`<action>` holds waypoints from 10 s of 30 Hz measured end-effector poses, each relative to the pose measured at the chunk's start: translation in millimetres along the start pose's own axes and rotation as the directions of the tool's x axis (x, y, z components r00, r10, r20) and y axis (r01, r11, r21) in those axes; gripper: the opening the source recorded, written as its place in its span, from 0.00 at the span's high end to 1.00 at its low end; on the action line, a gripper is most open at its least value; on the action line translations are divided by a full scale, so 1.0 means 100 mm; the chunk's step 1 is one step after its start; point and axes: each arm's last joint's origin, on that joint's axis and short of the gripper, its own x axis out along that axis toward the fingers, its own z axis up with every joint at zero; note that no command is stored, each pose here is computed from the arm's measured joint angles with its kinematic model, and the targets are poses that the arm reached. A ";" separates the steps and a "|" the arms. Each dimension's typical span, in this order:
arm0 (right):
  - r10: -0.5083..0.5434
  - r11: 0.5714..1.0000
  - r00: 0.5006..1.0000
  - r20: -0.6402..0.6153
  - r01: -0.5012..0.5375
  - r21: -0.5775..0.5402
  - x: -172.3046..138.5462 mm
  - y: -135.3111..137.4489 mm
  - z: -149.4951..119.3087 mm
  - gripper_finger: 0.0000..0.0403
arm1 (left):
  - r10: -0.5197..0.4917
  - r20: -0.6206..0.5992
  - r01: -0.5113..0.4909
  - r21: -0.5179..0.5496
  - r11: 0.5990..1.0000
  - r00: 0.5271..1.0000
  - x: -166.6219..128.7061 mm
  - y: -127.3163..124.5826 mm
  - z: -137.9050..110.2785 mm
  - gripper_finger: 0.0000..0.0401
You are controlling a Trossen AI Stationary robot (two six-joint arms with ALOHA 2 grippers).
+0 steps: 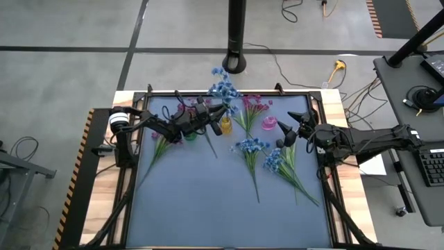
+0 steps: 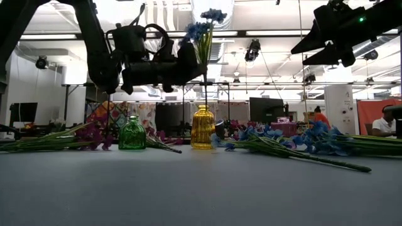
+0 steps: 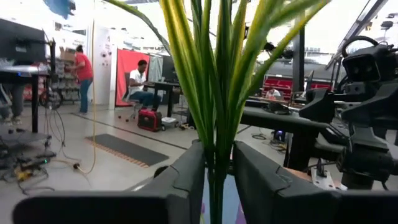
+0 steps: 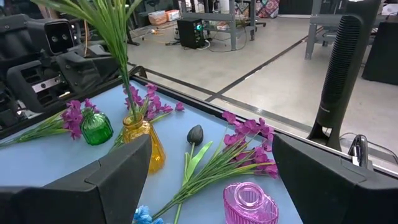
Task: Sort flowers into vase by color
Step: Put the left blue flowers into the yellow flower vase, then put the bottom right black flower into the purple flower vase, then put the left purple flowers into the green flower vase
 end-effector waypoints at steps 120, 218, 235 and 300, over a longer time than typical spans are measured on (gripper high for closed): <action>-0.297 0.821 0.466 -0.834 0.571 0.026 0.34 -0.22 -1.05 0.40 | 0.052 -0.590 0.046 0.150 0.988 0.806 -1.04 -0.93 1.11 0.45; -0.072 0.994 0.868 0.492 0.103 -0.035 0.59 -0.37 0.76 0.97 | -0.027 -0.619 -0.069 -0.130 0.989 0.785 -1.20 -1.20 1.04 0.45; -0.082 0.990 0.904 0.419 0.120 -0.067 0.75 -0.36 0.64 0.97 | -0.025 -0.622 -0.067 -0.125 0.990 0.783 -1.20 -1.19 1.04 0.45; -0.087 0.988 0.981 0.172 0.107 -0.111 0.78 -0.38 0.46 0.46 | -0.108 -0.649 -0.048 -0.218 0.975 0.753 -1.40 -1.22 1.18 0.45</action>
